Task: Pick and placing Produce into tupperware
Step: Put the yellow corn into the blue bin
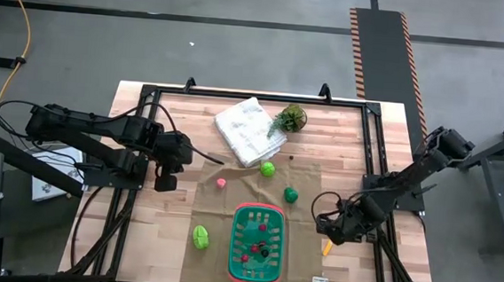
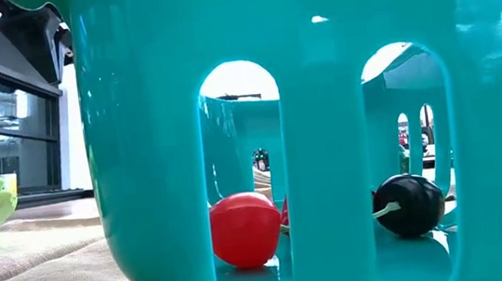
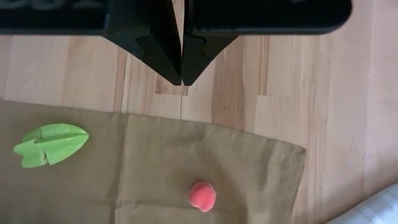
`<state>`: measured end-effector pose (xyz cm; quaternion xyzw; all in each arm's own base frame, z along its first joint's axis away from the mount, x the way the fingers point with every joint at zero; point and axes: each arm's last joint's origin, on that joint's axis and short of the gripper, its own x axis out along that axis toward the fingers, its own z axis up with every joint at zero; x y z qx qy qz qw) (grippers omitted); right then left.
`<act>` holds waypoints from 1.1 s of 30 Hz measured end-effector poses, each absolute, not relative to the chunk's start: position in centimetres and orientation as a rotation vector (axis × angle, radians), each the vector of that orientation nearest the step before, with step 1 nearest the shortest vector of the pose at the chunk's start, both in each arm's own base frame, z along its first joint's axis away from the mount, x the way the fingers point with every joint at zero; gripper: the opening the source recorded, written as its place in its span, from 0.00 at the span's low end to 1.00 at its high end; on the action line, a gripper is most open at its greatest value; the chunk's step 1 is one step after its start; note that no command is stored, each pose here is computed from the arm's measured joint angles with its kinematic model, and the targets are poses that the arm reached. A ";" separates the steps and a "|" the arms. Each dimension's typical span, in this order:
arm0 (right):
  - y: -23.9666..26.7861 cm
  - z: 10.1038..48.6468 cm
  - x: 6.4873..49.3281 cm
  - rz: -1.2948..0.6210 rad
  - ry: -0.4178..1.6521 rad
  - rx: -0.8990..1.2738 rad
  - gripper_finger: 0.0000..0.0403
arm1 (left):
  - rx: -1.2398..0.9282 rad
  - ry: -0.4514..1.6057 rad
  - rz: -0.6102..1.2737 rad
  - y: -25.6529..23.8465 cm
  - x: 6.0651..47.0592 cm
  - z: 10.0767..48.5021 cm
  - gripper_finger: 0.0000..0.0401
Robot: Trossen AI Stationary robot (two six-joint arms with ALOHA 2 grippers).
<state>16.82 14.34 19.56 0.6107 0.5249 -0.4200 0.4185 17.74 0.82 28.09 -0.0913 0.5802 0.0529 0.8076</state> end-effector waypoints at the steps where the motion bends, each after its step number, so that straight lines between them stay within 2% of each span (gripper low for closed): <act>1: 14.5 20.4 16.9 -1.062 1.311 1.516 0.44 | -0.195 1.240 0.113 0.8 17.7 28.1 0.01; 8: 14.0 28.0 15.2 -1.231 1.296 1.307 0.44 | -0.165 1.209 0.090 0.8 18.0 28.2 0.01; 13: 12.8 30.3 13.0 -1.203 1.313 1.288 0.44 | -0.163 1.188 0.091 0.9 18.2 28.3 0.01; 18: 11.9 29.2 12.0 -1.186 1.317 1.309 0.44 | -0.198 1.191 0.110 0.8 18.2 28.3 0.01; 28: 12.9 22.1 12.7 -0.936 1.320 1.482 0.44 | -0.289 1.199 0.090 0.6 18.2 28.3 0.01; 33: 13.2 21.7 12.3 -0.900 1.311 1.446 0.44 | -0.323 1.198 0.109 0.6 18.2 28.3 0.01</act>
